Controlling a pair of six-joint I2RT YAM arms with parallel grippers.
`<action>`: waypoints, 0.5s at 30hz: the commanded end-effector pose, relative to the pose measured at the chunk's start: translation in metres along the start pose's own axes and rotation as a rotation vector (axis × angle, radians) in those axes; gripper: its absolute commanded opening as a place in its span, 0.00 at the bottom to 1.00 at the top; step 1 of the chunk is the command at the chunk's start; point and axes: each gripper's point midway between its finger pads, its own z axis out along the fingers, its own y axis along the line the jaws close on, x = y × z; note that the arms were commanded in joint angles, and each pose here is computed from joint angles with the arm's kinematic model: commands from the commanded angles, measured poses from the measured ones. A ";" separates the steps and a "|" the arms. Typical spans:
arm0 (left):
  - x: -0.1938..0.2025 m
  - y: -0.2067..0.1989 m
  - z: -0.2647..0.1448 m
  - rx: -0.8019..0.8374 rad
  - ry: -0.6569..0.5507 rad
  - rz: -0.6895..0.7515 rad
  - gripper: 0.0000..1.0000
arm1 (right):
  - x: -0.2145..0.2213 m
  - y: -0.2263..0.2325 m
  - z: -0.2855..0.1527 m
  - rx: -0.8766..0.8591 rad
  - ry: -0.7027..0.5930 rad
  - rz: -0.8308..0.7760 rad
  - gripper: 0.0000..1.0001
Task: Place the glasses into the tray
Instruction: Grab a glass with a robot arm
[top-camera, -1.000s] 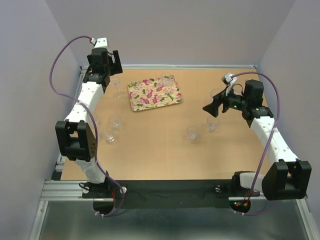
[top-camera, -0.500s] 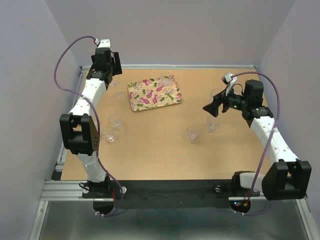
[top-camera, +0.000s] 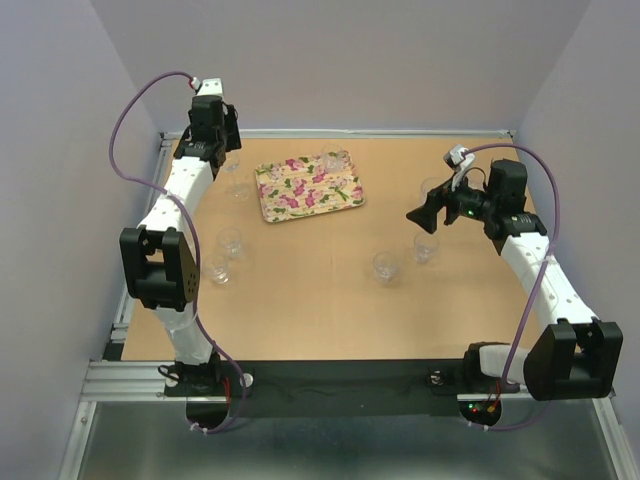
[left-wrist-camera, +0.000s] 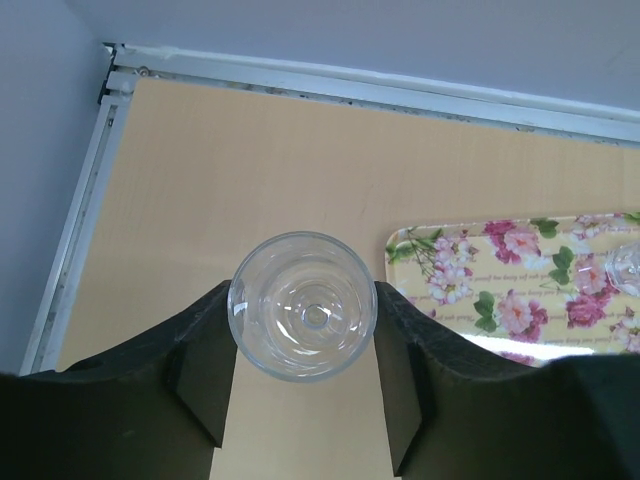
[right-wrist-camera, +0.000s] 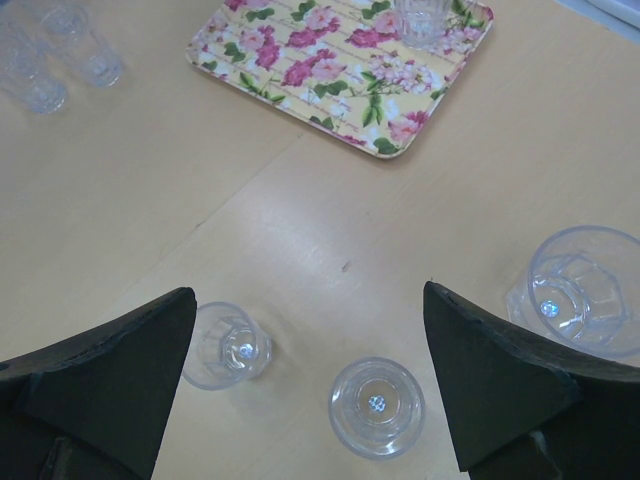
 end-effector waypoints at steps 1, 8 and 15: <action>-0.033 -0.003 -0.010 0.014 -0.086 -0.017 0.49 | -0.013 -0.006 -0.003 0.026 -0.043 -0.050 1.00; -0.055 0.002 -0.028 0.001 -0.141 -0.029 0.47 | -0.013 -0.007 -0.002 0.029 -0.040 -0.051 1.00; -0.075 -0.006 -0.046 0.027 -0.190 -0.032 0.47 | -0.012 -0.008 -0.002 0.031 -0.037 -0.048 1.00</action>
